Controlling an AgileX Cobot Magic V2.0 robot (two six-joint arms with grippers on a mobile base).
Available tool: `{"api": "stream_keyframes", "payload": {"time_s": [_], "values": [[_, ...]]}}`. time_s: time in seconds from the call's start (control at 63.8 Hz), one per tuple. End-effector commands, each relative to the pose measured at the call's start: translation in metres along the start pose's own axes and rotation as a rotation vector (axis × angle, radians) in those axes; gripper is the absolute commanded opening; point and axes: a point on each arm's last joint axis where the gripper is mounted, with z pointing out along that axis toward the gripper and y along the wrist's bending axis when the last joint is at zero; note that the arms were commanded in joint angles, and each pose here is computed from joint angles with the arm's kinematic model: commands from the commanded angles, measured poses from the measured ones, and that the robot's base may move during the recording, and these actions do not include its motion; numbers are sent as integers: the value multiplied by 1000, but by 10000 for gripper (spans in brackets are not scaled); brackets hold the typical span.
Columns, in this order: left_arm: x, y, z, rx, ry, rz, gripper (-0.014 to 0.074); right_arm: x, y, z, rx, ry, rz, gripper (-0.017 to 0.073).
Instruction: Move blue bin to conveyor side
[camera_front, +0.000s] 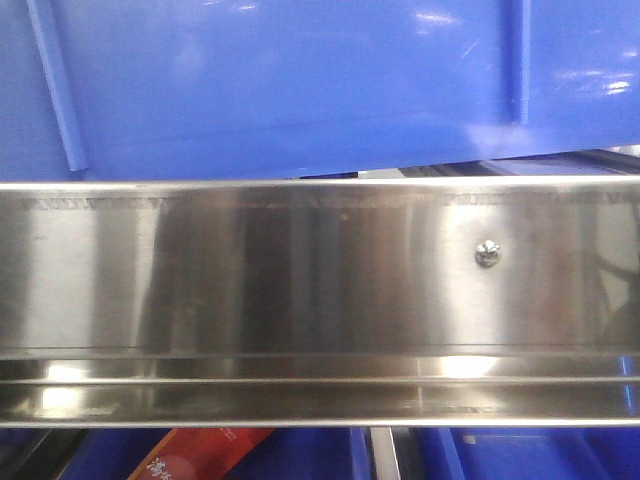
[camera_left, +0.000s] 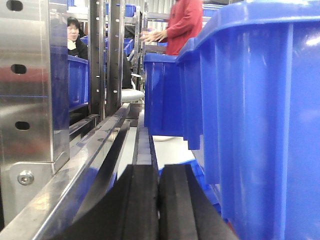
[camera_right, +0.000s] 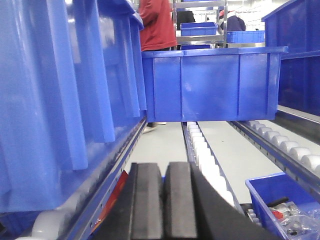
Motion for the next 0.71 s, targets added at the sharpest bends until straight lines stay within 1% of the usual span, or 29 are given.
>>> {"api": "stream_keyframes", "payload": {"time_s": [0.0,0.69], "values": [[-3,0,0,4,-24,-5,-19,-1,0,0,1,-19,-10,-79],[-3,0,0,4,-24,-5,-19,-1,0,0,1,-19,-10,-79]]}}
